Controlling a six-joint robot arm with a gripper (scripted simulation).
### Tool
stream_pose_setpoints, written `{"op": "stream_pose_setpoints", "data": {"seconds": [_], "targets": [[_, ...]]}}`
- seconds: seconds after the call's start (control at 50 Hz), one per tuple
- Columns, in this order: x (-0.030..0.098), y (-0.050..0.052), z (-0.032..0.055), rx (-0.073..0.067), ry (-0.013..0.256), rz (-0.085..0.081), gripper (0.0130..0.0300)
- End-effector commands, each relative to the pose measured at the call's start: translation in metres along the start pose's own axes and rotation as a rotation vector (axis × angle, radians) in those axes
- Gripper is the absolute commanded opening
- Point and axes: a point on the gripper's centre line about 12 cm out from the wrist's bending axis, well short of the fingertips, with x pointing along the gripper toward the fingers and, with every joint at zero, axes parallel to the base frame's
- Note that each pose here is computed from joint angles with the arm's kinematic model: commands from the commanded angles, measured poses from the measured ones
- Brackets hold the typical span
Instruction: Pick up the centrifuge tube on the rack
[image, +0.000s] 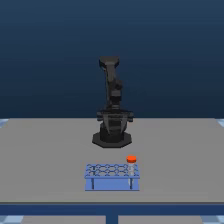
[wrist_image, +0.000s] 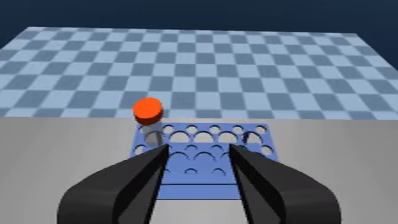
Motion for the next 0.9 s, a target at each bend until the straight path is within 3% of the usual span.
{"op": "stream_pose_setpoints", "data": {"seconds": [0.02, 0.6, 0.9], "targets": [[0.003, 0.003, 0.0017, -0.007, 0.000, -0.002, 0.0300], [0.032, 0.019, 0.0106, 0.001, 0.030, 0.008, 0.0300], [0.055, 0.032, 0.0167, 0.006, 0.063, 0.012, 0.0300]]}}
